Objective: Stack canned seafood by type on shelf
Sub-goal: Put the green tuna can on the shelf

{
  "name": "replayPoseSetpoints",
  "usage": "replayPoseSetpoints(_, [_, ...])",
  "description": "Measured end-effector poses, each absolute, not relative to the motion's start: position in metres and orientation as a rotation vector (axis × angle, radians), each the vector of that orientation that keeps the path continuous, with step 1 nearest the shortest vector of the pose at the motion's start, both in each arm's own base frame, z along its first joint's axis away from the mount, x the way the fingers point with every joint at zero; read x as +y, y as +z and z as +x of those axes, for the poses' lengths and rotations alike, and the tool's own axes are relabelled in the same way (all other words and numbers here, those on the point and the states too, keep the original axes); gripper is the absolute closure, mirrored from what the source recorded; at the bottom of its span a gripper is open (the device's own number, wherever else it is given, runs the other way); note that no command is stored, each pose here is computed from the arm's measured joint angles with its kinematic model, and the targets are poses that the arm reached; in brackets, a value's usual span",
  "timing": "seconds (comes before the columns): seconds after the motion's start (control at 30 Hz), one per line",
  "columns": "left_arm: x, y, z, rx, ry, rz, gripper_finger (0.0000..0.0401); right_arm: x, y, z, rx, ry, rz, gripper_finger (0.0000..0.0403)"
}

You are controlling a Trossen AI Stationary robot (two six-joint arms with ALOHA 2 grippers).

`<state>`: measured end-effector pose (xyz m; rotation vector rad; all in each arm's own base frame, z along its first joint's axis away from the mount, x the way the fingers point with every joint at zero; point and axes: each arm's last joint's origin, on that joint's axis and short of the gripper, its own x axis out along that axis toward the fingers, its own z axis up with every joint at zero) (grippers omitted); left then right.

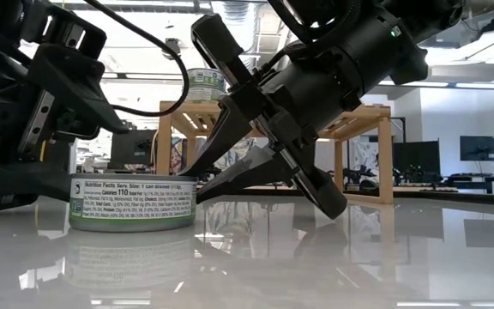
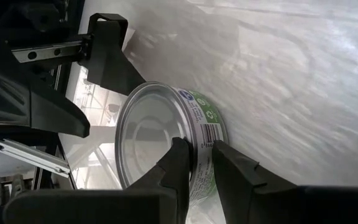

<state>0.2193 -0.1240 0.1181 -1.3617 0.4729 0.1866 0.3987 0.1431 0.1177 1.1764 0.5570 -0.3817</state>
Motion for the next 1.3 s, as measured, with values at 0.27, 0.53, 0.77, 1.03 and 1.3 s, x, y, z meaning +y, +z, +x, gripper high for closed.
replayPoseSetpoints(0.27, [-0.124,0.118,0.219,0.472,0.186,-1.370,0.0107,0.141,0.118,0.400,0.554,-0.385,1.179,0.0308])
replayPoseSetpoints(0.53, [-0.127,0.119,0.219,0.483,0.185,-1.412,0.0108,0.141,0.118,0.400,0.553,-0.385,1.182,0.0308])
replayPoseSetpoints(0.77, [-0.135,0.124,0.227,0.532,0.231,-1.361,0.0108,0.141,0.118,0.400,0.553,-0.385,1.182,0.0308])
replayPoseSetpoints(1.03, [-0.135,0.124,0.229,0.531,0.267,-1.356,0.0108,0.141,0.118,0.400,0.552,-0.385,1.183,0.0308])
replayPoseSetpoints(1.3, [-0.134,0.124,0.230,0.527,0.268,-1.341,0.0108,0.141,0.118,0.400,0.549,-0.393,1.204,0.0308])
